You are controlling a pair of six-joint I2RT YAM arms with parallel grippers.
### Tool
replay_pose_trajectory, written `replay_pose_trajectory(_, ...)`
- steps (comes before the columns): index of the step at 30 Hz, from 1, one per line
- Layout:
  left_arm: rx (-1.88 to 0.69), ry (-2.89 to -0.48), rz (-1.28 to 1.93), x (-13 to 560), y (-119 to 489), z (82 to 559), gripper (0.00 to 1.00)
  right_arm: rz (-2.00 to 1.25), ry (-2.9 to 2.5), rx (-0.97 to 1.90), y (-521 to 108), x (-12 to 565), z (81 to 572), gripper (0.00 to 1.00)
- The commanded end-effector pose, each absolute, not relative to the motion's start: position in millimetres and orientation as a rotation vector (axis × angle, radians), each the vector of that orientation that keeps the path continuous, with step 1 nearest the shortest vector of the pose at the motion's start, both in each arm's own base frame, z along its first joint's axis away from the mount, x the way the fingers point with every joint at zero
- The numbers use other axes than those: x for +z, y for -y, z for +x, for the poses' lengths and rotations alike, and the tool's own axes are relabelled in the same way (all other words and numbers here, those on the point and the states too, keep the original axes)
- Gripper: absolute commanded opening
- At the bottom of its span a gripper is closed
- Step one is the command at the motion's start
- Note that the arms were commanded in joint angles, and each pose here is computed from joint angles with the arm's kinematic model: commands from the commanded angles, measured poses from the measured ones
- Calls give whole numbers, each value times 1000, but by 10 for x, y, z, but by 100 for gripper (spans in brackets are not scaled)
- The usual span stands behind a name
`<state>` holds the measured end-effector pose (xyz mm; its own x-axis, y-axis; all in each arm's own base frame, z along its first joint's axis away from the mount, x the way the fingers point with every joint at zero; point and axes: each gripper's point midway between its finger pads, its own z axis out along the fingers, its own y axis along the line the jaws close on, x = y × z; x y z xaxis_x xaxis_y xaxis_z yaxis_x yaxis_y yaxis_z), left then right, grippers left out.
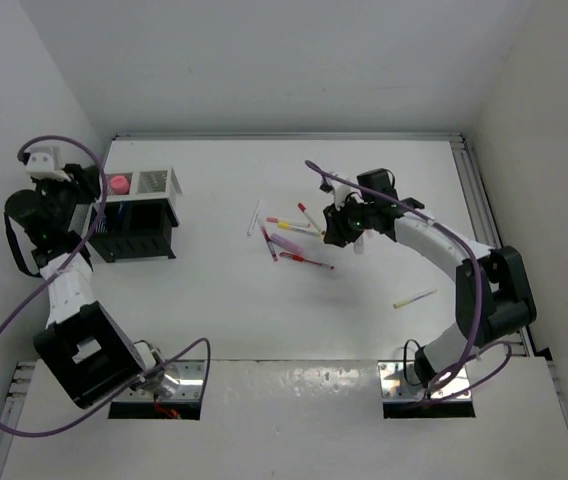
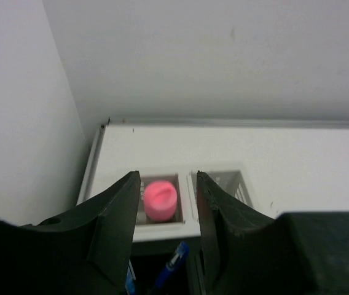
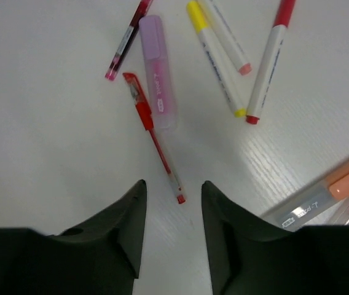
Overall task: Sort the stationery into containers
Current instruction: Place the pen in the storage box, then pick up the pen from the center of the board.
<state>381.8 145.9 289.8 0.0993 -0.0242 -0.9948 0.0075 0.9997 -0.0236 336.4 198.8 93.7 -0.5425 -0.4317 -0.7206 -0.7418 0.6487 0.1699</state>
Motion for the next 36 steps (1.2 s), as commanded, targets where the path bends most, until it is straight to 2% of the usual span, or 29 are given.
replay_pose_trajectory(1,-87,-1476,78,3392,-1252,3701,50,-1072,-2234,623,-2063,856,3190,31)
replay_pose_trajectory(3,-127,-1504,130,3565,-1137,3716,52,-1182,-2275,612,-2074,716,3079,23)
replay_pose_trajectory(6,-247,-1572,184,3491,-907,3667,53,-1294,-2322,565,-2094,535,3044,21)
replay_pose_trajectory(13,-224,-1564,232,3532,-703,3573,59,-1409,-2413,440,-2154,220,3112,27)
replay_pose_trajectory(27,-200,-1548,313,3510,-481,3541,61,-1510,-2473,256,-2136,-191,3271,27)
replay_pose_trajectory(30,-205,-1545,321,3517,-431,3534,61,-1559,-2466,224,-2102,-244,3202,19)
replay_pose_trajectory(33,-208,-1535,334,3558,-402,3520,61,-1628,-2443,205,-2060,-241,3083,6)
replay_pose_trajectory(36,-234,-1519,354,3658,-331,3485,61,-1661,-2389,259,-2110,11,2936,0)
